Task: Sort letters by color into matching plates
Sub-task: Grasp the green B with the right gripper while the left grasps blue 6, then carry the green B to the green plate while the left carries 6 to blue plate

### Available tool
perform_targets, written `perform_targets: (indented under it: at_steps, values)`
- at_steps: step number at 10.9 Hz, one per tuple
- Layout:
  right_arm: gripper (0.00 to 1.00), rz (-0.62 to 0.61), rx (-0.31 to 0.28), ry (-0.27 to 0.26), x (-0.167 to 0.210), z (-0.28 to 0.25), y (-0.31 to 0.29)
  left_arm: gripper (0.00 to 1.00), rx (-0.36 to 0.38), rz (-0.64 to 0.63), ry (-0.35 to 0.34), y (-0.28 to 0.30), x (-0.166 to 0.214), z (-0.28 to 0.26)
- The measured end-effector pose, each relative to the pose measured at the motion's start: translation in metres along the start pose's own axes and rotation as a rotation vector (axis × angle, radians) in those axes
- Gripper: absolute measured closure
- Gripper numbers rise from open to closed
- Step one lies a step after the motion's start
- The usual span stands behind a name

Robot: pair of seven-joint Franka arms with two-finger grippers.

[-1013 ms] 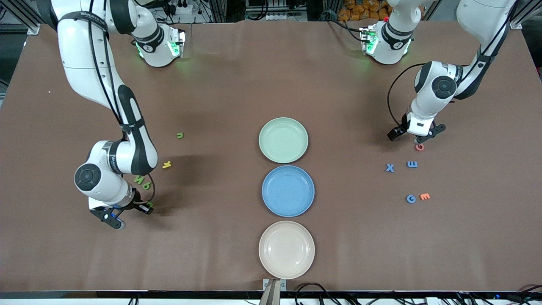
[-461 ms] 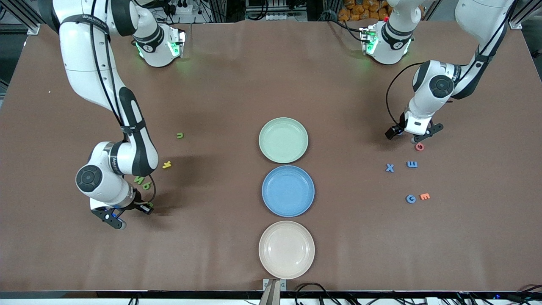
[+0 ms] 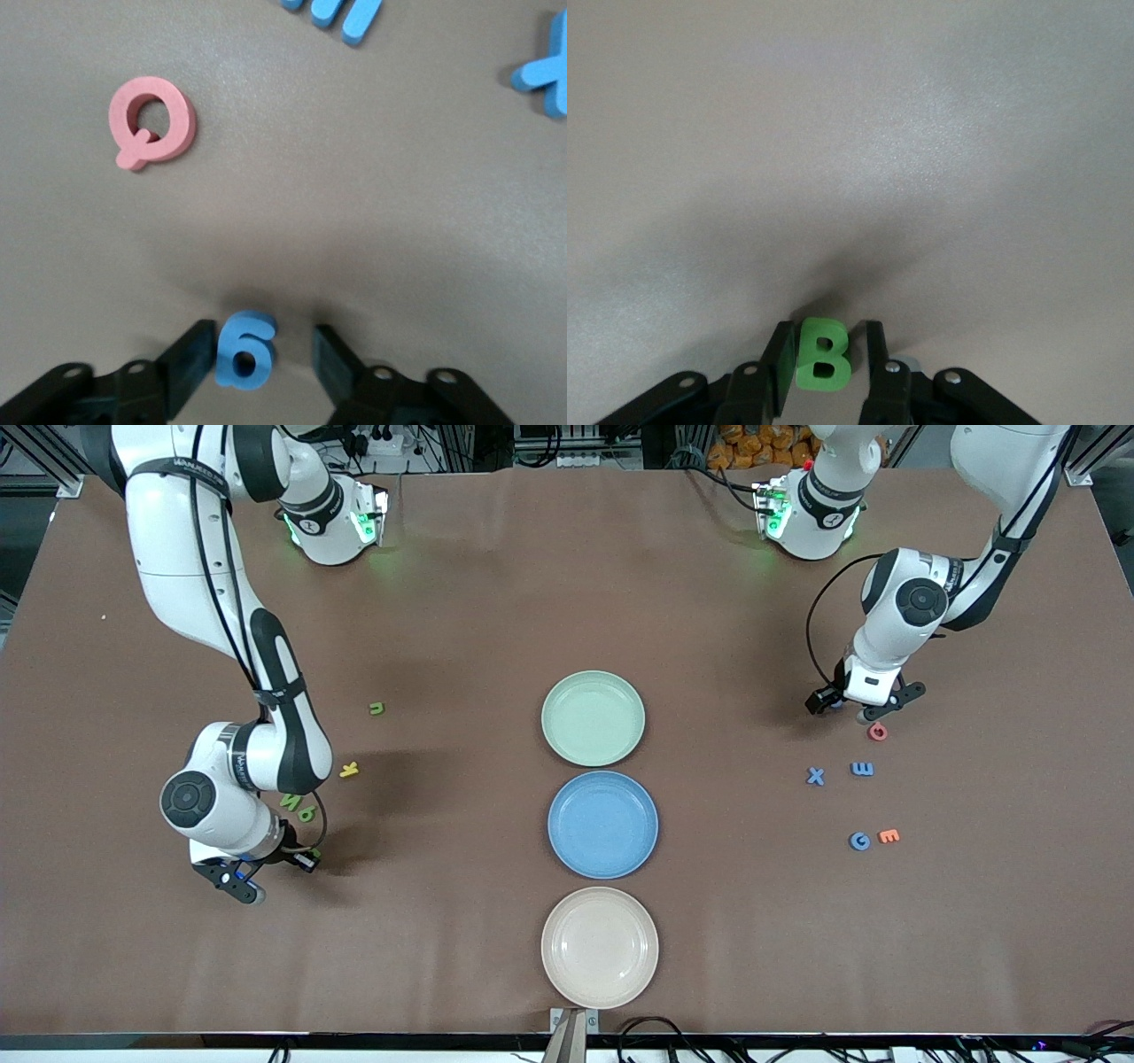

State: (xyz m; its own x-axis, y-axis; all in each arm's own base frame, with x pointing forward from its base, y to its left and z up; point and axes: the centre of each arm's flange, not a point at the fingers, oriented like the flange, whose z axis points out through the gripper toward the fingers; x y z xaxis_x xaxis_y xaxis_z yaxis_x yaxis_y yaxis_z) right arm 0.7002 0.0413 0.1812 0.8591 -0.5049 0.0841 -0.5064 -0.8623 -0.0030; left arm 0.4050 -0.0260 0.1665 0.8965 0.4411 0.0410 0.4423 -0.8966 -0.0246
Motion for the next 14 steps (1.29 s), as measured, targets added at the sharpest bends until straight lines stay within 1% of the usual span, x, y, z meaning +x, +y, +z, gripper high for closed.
perform_targets:
  at_steps: [1, 2, 3, 7, 8, 10, 12, 14]
  values:
    - [0.66, 0.0, -0.001, -0.001, 0.0, 0.001, 0.0, 0.56, 0.0, 0.003, 0.0, 0.0, -0.002, -0.001]
    - [0.67, 0.0, -0.002, -0.002, 0.0, 0.002, 0.0, 0.67, 0.001, 0.005, 0.001, 0.0, -0.003, -0.002]
    - [0.73, 0.0, -0.002, -0.001, 0.0, 0.002, 0.0, 0.67, 0.001, 0.005, 0.0, 0.0, -0.003, -0.002]
    - [0.73, -0.007, 0.002, 0.003, -0.001, 0.0, -0.005, 0.67, -0.003, 0.01, 0.007, 0.003, -0.002, -0.003]
    - [0.73, -0.017, 0.001, -0.001, -0.004, -0.002, -0.011, 0.67, -0.011, 0.016, 0.018, 0.008, 0.002, -0.007]
    - [0.73, -0.04, -0.004, -0.012, -0.012, -0.008, -0.025, 0.73, -0.033, 0.032, 0.05, 0.023, 0.013, -0.017]
    - [0.73, -0.06, -0.003, -0.02, -0.018, -0.019, -0.037, 0.73, -0.064, 0.024, 0.086, 0.045, 0.022, -0.031]
    - [0.73, -0.076, -0.005, -0.043, -0.025, -0.033, -0.048, 0.73, -0.106, -0.001, 0.115, 0.077, 0.024, -0.047]
